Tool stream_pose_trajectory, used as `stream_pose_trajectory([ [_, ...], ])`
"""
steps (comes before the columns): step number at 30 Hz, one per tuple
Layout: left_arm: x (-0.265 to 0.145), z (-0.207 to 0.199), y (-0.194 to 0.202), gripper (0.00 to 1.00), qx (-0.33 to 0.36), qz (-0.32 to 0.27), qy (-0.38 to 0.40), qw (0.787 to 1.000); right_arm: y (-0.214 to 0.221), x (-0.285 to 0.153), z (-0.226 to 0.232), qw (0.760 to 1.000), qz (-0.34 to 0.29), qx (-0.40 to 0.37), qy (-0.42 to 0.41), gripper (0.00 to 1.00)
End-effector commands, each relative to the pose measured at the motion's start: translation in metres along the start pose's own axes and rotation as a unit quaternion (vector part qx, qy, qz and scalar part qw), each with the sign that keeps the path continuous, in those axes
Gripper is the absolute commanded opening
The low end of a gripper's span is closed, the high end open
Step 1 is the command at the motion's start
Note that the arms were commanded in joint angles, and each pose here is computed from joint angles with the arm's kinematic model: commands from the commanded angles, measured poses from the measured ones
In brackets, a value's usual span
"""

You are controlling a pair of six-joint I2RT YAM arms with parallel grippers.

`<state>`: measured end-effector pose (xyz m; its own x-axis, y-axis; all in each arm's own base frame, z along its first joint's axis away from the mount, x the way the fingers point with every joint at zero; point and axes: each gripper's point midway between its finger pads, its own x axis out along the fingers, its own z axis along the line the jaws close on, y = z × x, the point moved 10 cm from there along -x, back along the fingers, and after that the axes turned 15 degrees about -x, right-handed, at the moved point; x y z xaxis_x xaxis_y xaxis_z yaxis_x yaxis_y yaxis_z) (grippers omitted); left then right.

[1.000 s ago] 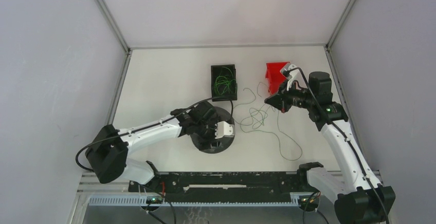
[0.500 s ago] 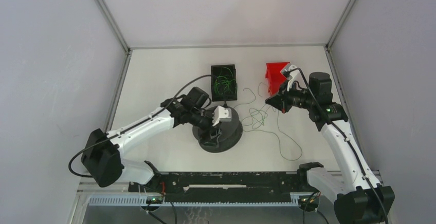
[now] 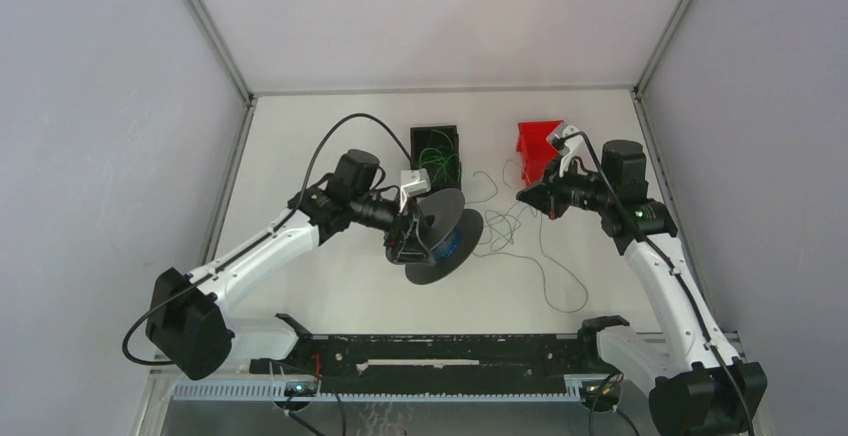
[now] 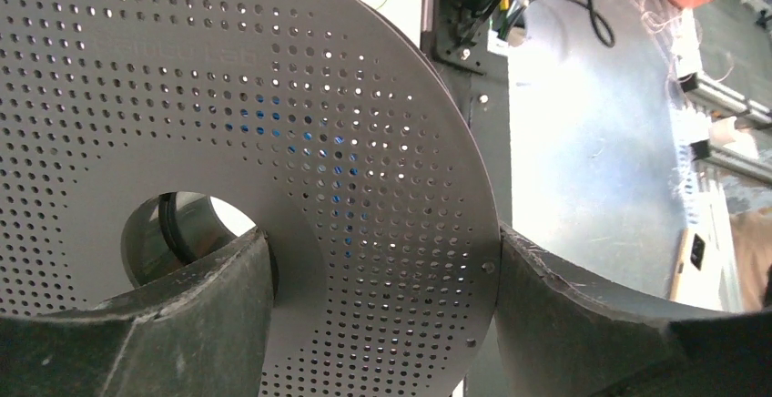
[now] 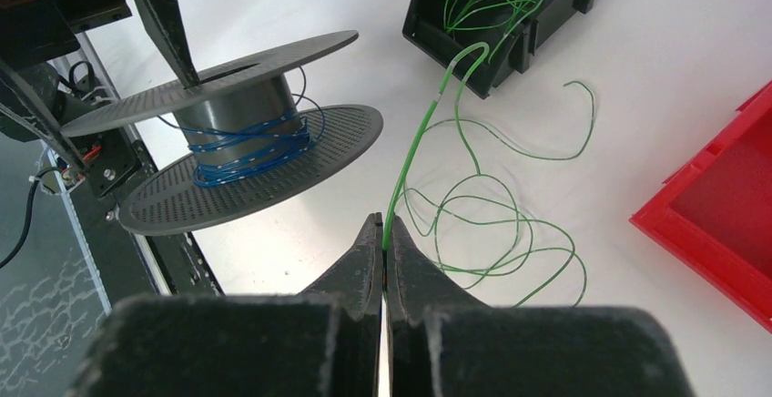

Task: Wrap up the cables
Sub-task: Place the cable reel at the center of the board.

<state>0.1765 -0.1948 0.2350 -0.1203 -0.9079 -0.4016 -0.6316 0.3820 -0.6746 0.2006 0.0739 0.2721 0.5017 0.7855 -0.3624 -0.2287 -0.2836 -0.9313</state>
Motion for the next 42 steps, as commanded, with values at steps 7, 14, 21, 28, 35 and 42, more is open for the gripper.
stream_pose_trajectory([
  [7,-0.003,-0.012,-0.018,0.33,-0.015,-0.072,0.069,0.995,-0.004,0.000,-0.006,1.000,-0.015,-0.026,0.011,0.00],
  [14,-0.004,-0.005,-0.017,0.32,-0.053,-0.098,0.069,0.991,-0.010,-0.002,-0.007,0.998,-0.027,-0.046,0.021,0.00],
  [21,0.000,0.005,-0.007,0.31,-0.099,-0.124,0.082,0.984,-0.022,-0.002,-0.010,0.998,-0.019,-0.062,0.025,0.00],
  [28,0.004,0.008,-0.005,0.30,-0.138,-0.146,0.110,0.973,-0.020,0.002,-0.009,0.998,-0.013,-0.062,0.024,0.00],
  [35,0.010,0.012,-0.003,0.29,-0.182,-0.158,0.128,0.962,-0.015,0.002,-0.008,0.998,-0.009,-0.060,0.026,0.00],
  [42,0.010,0.018,0.002,0.28,-0.211,-0.180,0.131,0.952,-0.017,0.003,-0.006,0.995,-0.004,-0.091,0.028,0.00],
])
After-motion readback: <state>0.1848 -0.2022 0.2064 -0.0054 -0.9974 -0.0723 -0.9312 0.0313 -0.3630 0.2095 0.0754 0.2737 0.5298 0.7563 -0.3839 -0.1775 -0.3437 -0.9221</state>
